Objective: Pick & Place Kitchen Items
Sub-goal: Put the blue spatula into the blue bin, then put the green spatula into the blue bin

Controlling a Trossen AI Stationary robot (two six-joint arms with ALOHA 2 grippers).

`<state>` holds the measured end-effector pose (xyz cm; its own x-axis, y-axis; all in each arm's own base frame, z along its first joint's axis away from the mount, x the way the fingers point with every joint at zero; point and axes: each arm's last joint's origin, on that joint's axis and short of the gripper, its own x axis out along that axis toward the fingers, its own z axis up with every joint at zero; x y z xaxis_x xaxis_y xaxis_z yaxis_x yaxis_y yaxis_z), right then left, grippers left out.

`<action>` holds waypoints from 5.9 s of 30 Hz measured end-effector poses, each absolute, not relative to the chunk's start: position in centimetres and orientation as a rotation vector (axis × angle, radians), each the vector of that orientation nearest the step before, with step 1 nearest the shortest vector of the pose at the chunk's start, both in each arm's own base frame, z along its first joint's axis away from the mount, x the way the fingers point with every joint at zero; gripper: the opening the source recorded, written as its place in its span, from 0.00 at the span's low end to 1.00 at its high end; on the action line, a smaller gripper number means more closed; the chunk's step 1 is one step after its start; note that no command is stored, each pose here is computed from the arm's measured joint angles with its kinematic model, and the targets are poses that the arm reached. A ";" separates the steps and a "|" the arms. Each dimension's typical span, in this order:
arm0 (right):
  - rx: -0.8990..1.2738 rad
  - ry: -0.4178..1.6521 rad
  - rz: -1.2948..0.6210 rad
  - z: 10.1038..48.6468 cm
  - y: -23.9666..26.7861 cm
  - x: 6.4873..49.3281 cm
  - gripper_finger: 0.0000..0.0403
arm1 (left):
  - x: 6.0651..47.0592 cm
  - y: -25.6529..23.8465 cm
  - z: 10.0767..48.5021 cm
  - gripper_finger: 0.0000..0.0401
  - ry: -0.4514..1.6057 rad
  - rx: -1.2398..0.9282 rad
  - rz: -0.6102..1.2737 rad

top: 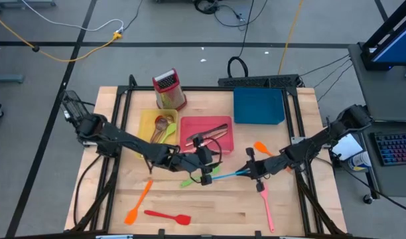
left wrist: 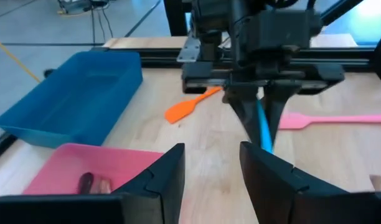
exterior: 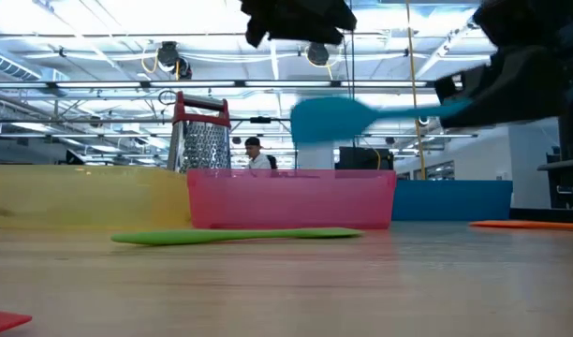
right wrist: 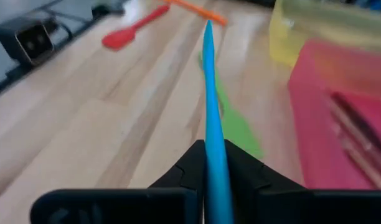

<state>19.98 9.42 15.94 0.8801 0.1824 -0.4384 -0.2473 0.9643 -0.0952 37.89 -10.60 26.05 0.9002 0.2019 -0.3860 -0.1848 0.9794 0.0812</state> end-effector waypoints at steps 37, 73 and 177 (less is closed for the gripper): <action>-0.202 0.642 -0.709 19.7 -3.6 13.1 0.07 | 37.2 -10.2 26.5 0.40 0.445 0.056 0.206; 0.136 0.892 -0.779 15.9 -11.3 12.2 0.08 | 37.2 -10.2 26.5 0.40 0.443 0.025 0.213; 0.106 0.333 0.136 21.2 4.2 16.9 0.43 | 34.0 -16.0 16.4 0.40 0.958 -0.184 0.367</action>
